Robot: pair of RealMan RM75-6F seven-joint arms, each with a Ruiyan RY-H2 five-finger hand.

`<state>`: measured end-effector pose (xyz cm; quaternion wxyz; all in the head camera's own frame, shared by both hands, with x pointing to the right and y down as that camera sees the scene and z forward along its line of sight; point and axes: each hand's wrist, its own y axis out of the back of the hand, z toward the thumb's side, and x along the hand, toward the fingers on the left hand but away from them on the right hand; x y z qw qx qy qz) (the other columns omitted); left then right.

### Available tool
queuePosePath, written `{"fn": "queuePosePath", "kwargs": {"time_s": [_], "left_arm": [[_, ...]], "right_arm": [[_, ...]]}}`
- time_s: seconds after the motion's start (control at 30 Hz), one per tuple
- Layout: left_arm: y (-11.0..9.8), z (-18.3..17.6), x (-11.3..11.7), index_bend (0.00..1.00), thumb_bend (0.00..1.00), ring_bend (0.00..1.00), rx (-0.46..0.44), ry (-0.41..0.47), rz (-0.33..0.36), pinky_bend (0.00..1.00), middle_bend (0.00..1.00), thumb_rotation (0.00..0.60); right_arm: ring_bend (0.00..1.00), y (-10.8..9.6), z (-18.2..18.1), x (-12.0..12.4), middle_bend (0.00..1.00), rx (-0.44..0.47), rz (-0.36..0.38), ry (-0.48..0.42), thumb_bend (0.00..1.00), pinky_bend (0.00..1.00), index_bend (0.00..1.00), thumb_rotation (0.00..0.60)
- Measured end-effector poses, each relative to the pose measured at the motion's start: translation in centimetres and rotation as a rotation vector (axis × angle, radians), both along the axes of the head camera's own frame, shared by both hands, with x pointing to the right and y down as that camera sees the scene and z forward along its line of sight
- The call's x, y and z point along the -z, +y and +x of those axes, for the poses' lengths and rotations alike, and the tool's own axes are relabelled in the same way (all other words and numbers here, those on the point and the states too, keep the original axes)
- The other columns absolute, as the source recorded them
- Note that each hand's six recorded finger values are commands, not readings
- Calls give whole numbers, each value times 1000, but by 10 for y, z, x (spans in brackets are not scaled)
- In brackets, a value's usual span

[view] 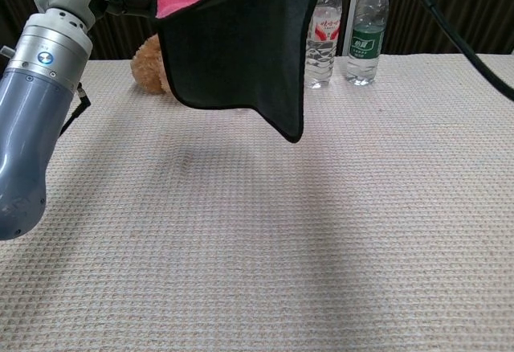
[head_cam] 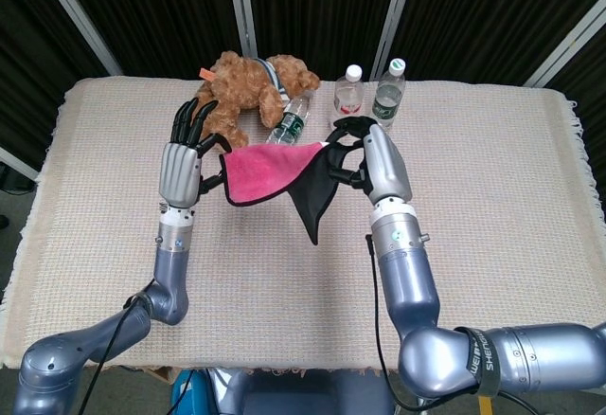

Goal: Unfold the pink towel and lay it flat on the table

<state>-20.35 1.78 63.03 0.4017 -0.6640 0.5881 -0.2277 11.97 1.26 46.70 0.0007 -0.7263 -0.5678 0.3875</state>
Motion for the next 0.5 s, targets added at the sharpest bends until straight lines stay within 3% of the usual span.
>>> {"fn": "queuePosePath", "kwargs": {"time_s": [0.33, 0.5], "left_arm": [[-6, 7, 3, 562, 417, 0, 17, 85, -102, 0, 130, 600], [-8, 12, 2, 567, 418, 0, 57, 195, -218, 0, 136, 600]], "right_arm": [[93, 8, 23, -17, 266, 43, -26, 29, 531, 238, 655, 600], [93, 13, 25, -21, 266, 80, -31, 25, 531, 238, 655, 600]]}}
